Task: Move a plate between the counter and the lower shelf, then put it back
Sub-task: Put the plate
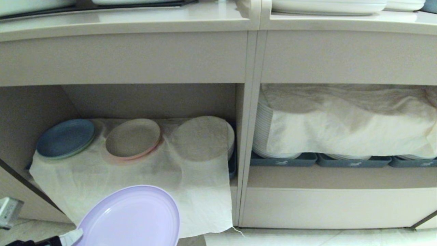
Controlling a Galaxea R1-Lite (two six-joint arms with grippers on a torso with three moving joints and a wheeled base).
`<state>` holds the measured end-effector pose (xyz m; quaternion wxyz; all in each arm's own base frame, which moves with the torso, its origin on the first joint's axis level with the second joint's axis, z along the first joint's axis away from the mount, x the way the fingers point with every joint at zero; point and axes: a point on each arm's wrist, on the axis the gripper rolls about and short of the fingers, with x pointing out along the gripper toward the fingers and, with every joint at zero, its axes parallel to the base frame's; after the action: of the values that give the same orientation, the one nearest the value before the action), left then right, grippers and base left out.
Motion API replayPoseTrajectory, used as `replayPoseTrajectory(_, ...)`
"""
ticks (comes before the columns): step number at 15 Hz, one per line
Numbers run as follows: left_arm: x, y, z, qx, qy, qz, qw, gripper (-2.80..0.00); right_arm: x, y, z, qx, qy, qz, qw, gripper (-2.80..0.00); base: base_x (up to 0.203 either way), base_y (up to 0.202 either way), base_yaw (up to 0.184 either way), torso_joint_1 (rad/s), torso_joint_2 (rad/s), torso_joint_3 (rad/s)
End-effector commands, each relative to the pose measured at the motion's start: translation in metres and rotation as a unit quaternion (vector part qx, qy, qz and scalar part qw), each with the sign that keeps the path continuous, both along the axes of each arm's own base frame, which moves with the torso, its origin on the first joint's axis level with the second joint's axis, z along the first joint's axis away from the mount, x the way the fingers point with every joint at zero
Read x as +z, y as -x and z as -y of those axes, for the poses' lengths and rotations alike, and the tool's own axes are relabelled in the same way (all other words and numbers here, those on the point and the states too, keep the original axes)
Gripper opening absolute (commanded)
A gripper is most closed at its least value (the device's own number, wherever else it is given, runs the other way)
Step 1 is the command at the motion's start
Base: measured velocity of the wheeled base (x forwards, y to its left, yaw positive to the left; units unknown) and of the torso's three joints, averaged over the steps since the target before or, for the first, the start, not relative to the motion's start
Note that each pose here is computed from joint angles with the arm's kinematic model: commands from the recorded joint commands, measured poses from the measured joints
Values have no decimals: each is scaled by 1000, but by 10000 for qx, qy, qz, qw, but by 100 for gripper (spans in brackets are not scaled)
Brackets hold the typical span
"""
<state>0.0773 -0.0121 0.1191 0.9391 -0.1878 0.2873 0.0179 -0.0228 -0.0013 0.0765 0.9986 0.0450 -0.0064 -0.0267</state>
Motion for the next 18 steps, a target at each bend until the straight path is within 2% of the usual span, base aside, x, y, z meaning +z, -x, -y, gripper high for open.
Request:
replayPoseTrajectory(1,5,4,0,-108,34,230,9997,-280,0,0,0,1,-3,2,10000,-280,0,0,0,0,0,0)
replayPoseTrajectory(3,5,4,0,-293,13,250,9993,-280,0,0,0,1,-3,2,10000,-280,0,0,0,0,0,0)
replayPoseTrajectory(8,5,4,1,-454,82,226,9987,-280,0,0,0,-6,-3,2,10000,-280,0,0,0,0,0,0)
replayPoseTrajectory(18,5,-1,3,-585,160,107,9981,-280,0,0,0,-5,-3,2,10000,-280,0,0,0,0,0,0)
